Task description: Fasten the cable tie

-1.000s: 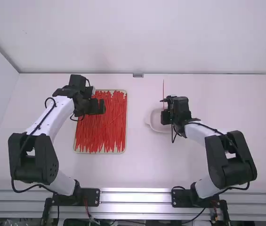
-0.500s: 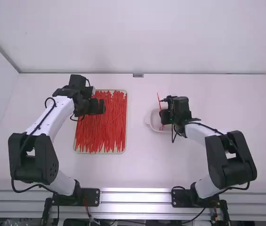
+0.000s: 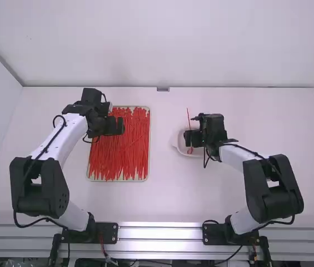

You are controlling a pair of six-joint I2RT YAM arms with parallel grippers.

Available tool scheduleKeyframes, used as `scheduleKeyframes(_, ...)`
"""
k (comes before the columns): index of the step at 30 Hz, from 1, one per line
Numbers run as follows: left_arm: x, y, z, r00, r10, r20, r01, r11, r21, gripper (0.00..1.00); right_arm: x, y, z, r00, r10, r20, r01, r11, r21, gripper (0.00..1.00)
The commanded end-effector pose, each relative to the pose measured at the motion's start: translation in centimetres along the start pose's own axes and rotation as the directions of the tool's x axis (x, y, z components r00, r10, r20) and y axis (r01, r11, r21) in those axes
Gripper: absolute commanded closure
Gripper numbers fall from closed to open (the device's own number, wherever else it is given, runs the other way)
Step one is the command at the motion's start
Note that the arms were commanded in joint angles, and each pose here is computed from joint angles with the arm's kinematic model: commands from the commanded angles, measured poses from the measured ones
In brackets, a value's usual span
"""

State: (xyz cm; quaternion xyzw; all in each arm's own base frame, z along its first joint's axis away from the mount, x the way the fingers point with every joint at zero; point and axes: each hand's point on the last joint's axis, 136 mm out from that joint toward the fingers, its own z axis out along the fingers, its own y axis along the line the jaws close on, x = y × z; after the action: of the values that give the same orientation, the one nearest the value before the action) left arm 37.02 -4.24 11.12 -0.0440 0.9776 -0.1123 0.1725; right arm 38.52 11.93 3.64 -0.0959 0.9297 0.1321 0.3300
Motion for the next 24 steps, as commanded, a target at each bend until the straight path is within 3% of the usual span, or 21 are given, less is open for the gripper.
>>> scheduleKeyframes(1,0.2,-0.3,-0.5,1.0,0.015,0.007,-0.015,1.0,0.006,0.01,-2.5,-0.1,-0.3,1.0,-0.001,0.024,0.001,1.0,0.02,0.02)
scheduleKeyframes(9,-0.1,-0.2,-0.5,1.0,0.015,0.018,-0.015,1.0,0.003,0.01,-5.1,-0.1,-1.8,1.0,0.0,-0.02,0.001,0.999,0.05,0.02)
scheduleKeyframes(16,-0.4,-0.3,-0.5,0.999,0.018,0.032,-0.019,1.0,0.005,0.01,-7.7,0.5,-3.9,0.999,-0.015,0.042,0.013,0.999,0.046,0.02)
scheduleKeyframes(24,-0.5,-0.3,-0.5,0.999,0.019,0.036,-0.019,1.0,0.006,0.0,-9.8,0.1,-9.4,0.99,-0.043,0.131,0.026,0.992,0.127,0.02)
